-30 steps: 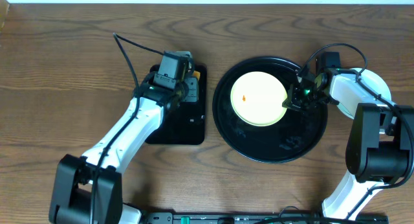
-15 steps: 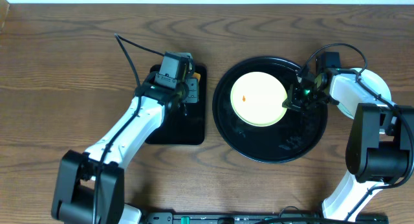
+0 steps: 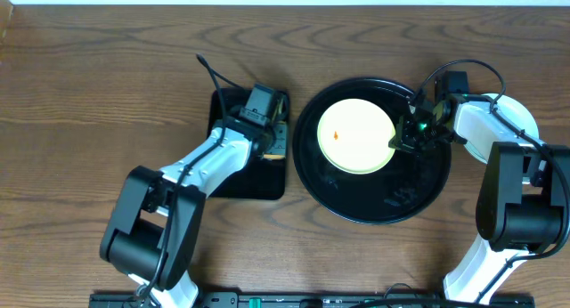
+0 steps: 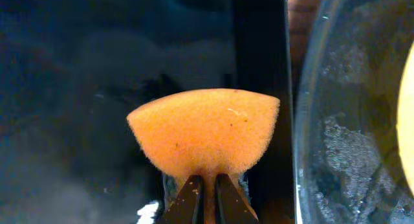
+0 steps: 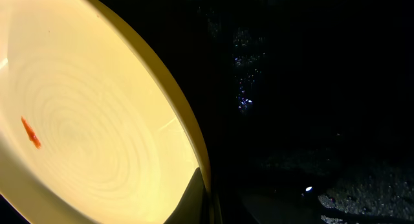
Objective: Clean dirty plates on tray and stack at the side
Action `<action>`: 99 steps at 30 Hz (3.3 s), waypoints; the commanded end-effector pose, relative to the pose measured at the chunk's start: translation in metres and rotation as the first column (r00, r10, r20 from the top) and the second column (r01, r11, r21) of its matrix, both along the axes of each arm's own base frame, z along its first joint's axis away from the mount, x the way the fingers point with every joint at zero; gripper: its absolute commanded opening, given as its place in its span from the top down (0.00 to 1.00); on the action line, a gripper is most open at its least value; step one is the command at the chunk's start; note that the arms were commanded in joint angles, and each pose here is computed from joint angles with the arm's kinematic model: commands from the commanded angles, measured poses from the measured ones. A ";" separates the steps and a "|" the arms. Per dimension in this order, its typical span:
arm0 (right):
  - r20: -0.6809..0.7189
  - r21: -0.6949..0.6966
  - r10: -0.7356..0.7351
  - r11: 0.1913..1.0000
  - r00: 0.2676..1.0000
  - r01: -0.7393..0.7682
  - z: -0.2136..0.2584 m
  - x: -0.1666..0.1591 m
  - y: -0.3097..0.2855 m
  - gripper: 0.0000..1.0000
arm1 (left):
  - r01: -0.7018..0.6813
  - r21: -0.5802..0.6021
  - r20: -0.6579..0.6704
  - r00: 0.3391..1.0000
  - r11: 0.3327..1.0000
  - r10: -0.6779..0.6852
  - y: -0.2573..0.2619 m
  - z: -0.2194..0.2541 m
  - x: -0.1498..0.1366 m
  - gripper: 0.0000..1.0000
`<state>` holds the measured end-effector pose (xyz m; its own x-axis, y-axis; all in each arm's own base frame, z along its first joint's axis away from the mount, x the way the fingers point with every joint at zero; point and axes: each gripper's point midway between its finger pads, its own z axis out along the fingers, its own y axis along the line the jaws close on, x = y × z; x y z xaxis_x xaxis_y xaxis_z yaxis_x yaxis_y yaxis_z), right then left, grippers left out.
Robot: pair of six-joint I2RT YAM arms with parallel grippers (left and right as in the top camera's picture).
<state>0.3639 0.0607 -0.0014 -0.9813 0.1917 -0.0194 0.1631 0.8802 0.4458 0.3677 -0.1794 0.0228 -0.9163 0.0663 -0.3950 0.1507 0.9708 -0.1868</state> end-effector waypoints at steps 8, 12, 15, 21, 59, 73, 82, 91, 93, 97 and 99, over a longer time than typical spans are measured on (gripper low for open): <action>-0.075 -0.077 0.035 0.996 0.997 -0.041 -0.022 -0.021 -0.004 0.99 | 0.026 -0.070 0.042 0.999 0.997 -0.023 -0.012 0.017 0.007 0.92; -0.074 -0.077 0.035 0.996 0.997 -0.041 -0.022 -0.021 -0.004 0.99 | -0.001 -0.085 0.077 0.997 0.996 0.007 -0.001 0.035 0.014 0.92; -0.075 -0.077 0.035 0.996 0.997 -0.041 -0.022 -0.021 -0.004 0.99 | 0.001 -0.128 0.178 0.984 0.992 0.022 -0.001 0.078 0.024 0.93; -0.075 -0.077 0.035 0.996 0.997 -0.041 -0.022 -0.021 -0.004 0.99 | 0.073 -0.194 0.302 0.953 0.978 -0.012 -0.028 0.121 0.026 0.93; -0.131 -0.077 0.036 0.996 0.991 -0.046 -0.022 -0.034 -0.004 0.99 | 0.148 -0.108 0.269 0.956 0.983 -0.115 -0.114 -0.024 0.033 0.93; -0.135 -0.076 0.042 0.996 0.990 -0.053 -0.022 -0.036 -0.004 0.99 | 0.157 -0.324 0.173 0.979 0.933 -0.105 -0.116 0.039 0.014 0.92; -0.136 -0.076 0.042 0.996 0.990 -0.053 -0.022 -0.036 -0.004 0.99 | 0.127 -0.336 0.237 0.970 0.933 -0.047 -0.100 0.072 0.028 0.93; -0.136 -0.076 0.042 0.996 0.990 -0.053 -0.022 -0.036 -0.004 0.99 | 0.192 -0.320 0.202 0.971 0.928 -0.131 -0.130 0.056 0.002 0.93; -0.136 -0.076 0.042 0.996 0.990 -0.053 -0.022 -0.036 -0.004 0.99 | 0.201 -0.310 0.194 0.970 0.929 -0.145 -0.131 0.052 -0.002 0.93; -0.129 -0.077 0.042 0.996 0.991 -0.052 -0.022 -0.034 -0.005 0.99 | 0.200 -0.257 0.197 0.969 0.946 -0.151 -0.118 0.050 0.000 0.93; -0.116 -0.077 0.042 0.996 0.992 -0.051 -0.022 -0.031 -0.004 0.99 | 0.158 -0.195 0.190 0.974 0.968 -0.121 -0.097 0.048 0.004 0.93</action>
<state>0.3500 0.0615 -0.0014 -0.9841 0.1744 0.0346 0.1718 0.8826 0.4376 0.3600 -0.3058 0.0727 -0.8329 0.0819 -0.5473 0.3629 0.8275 -0.4284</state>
